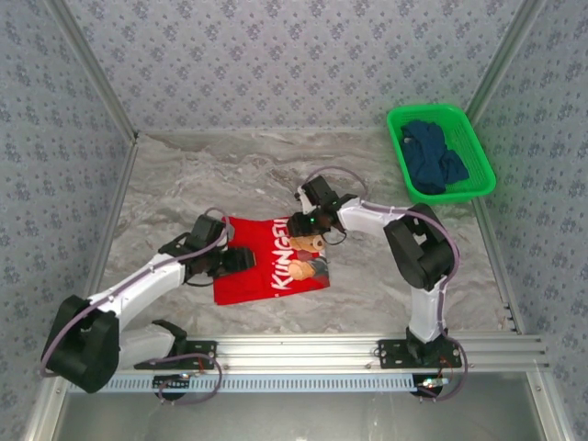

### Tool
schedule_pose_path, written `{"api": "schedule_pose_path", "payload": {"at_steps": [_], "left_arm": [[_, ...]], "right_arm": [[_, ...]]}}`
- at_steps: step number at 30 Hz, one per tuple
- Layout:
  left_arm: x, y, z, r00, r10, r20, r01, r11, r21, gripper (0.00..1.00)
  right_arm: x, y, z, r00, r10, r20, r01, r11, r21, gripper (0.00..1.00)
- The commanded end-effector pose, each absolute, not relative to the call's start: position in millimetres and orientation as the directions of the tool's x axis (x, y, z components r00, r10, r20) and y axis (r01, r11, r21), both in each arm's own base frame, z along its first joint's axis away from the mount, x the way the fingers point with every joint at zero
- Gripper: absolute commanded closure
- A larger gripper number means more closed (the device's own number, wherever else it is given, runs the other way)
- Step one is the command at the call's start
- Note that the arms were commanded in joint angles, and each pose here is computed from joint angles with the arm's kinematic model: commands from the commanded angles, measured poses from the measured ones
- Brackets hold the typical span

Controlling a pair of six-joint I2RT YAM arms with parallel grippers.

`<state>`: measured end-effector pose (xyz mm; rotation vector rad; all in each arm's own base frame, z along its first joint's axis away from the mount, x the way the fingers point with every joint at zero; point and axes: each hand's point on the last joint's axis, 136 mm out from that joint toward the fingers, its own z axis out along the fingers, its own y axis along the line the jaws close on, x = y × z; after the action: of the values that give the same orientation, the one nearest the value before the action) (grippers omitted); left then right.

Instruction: Fold the inside-out t-shirt

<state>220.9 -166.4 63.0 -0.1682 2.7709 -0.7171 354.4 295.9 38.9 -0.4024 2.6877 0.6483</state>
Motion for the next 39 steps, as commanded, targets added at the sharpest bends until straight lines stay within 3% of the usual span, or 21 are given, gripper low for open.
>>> {"api": "schedule_pose_path", "payload": {"at_steps": [1, 10, 12, 16, 19, 24, 30, 39], "left_arm": [[215, -176, 59, -0.972, -0.154, -0.178, -0.042, 0.856, -0.515, 0.37], [300, -220, 63, -0.957, -0.066, -0.284, 0.085, 0.868, -0.489, 0.38], [327, -230, 66, -0.945, -0.026, -0.325, 0.134, 0.878, -0.460, 0.38], [372, -223, 81, -0.907, 0.000, -0.420, 0.166, 0.919, -0.358, 0.38], [382, -202, 101, -0.883, -0.061, -0.466, 0.124, 0.926, -0.357, 0.38], [353, -180, 100, -0.891, -0.142, -0.431, 0.047, 0.915, -0.400, 0.37], [334, -173, 76, -0.919, -0.191, -0.345, -0.031, 0.907, -0.420, 0.41], [341, -186, 53, -0.939, -0.193, -0.284, -0.046, 0.891, -0.452, 0.61]], "right_arm": [[332, 242, 11, -0.966, -0.124, -0.227, -0.194, 0.929, 0.316, 0.56], [234, 166, 3, -0.987, 0.074, -0.142, 0.038, 0.969, 0.244, 0.59], [213, 184, 13, -0.979, 0.079, -0.189, 0.016, 0.950, 0.311, 0.56], [198, 236, 54, -0.945, -0.046, -0.325, -0.186, 0.890, 0.416, 0.51], [221, 240, 86, -0.885, -0.128, -0.448, -0.309, 0.881, 0.358, 0.47], [310, 225, 108, -0.839, -0.019, -0.544, -0.270, 0.882, 0.385, 0.43], [385, 226, 96, -0.854, -0.009, -0.520, -0.253, 0.881, 0.400, 0.45], [421, 253, 73, -0.877, -0.029, -0.479, -0.276, 0.847, 0.454, 0.55]]}}
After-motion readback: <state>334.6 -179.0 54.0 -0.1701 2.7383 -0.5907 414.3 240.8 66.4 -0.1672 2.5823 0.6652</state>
